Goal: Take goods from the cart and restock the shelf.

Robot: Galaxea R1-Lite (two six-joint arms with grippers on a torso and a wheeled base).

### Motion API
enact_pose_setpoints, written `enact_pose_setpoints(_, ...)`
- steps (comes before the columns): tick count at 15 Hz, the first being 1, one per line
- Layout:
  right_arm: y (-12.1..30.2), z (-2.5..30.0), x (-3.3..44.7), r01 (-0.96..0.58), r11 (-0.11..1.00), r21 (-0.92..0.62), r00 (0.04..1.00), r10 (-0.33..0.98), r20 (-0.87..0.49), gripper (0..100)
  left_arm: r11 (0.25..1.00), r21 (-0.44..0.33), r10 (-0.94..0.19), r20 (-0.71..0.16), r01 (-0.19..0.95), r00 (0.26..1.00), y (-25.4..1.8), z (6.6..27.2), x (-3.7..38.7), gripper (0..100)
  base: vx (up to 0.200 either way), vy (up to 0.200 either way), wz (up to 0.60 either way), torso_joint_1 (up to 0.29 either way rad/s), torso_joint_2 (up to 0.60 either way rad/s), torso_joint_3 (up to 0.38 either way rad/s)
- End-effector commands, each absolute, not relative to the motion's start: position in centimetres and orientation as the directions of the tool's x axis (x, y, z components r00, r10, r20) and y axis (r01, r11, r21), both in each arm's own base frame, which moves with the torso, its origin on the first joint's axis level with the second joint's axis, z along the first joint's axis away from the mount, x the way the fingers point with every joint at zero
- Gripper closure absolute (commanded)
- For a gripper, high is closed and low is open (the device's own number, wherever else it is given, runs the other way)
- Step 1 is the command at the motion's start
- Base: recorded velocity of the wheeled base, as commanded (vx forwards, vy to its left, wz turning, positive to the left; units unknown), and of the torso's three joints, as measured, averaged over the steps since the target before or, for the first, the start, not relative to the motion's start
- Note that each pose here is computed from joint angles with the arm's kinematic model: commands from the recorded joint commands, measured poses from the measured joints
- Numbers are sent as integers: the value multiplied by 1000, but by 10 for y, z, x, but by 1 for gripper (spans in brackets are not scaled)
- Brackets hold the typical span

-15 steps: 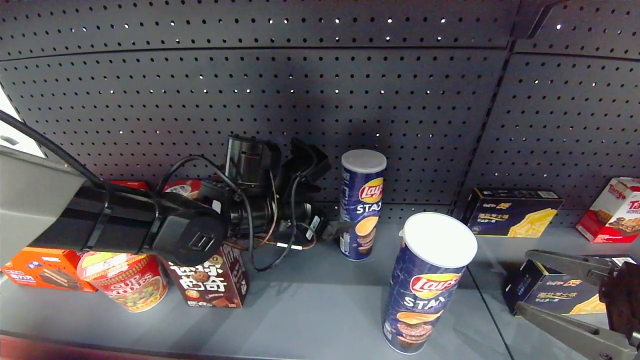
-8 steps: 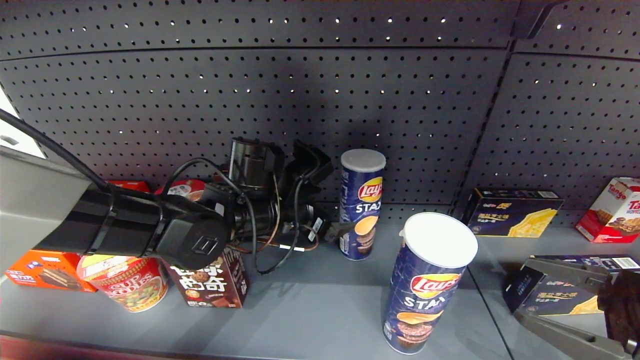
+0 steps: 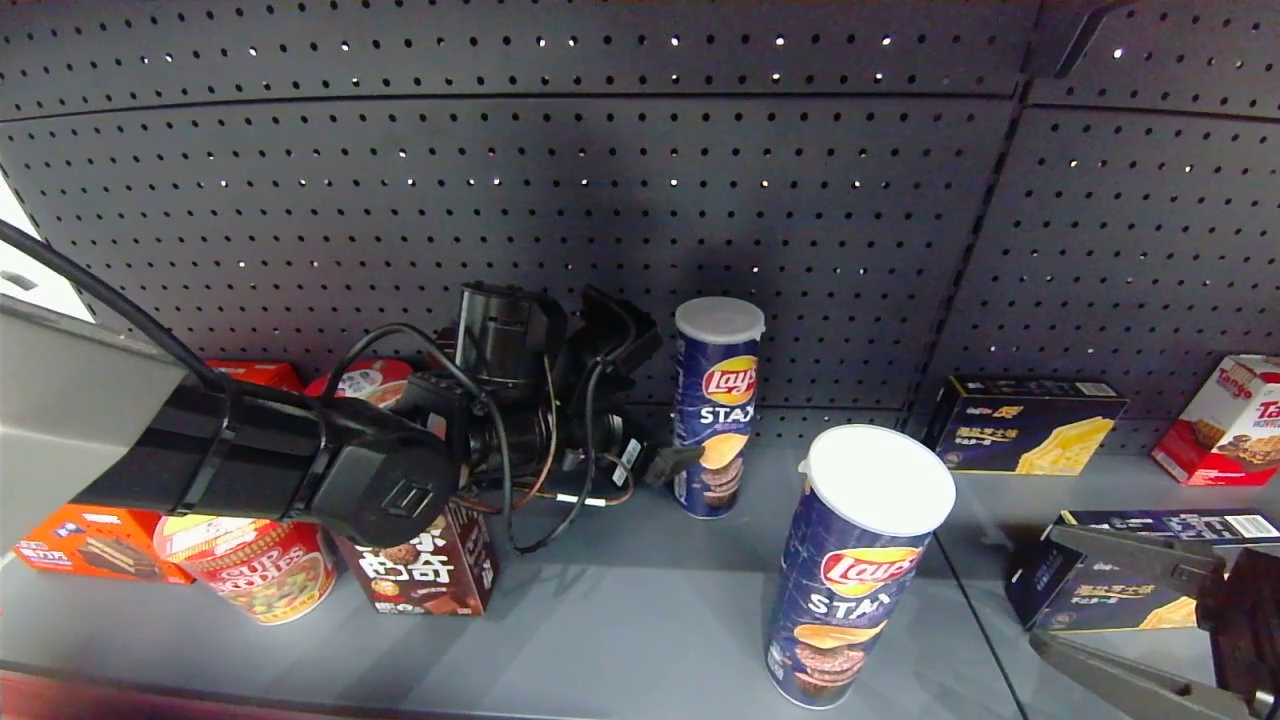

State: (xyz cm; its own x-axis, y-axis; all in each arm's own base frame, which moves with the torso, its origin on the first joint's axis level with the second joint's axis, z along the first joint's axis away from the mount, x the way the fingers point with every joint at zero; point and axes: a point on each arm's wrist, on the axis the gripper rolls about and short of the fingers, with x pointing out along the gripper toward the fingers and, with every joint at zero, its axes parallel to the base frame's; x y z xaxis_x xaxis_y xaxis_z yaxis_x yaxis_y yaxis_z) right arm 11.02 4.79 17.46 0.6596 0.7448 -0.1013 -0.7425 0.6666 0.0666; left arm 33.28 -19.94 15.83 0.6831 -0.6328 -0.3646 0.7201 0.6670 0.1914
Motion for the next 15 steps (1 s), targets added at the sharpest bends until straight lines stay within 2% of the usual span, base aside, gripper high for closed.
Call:
enact_pose_setpoints(1,48,175,110,-743,666,65,659,745,-99,0,669,192,-631,-364,718,685,-198,158,333,0,0,0,0,0,0,0)
enact_pose_setpoints(15,47,170,107,-741,667,71,659,744,-108,0,691,178,-617,-360,701,700,-195,152,332,0,0,0,0,0,0,0)
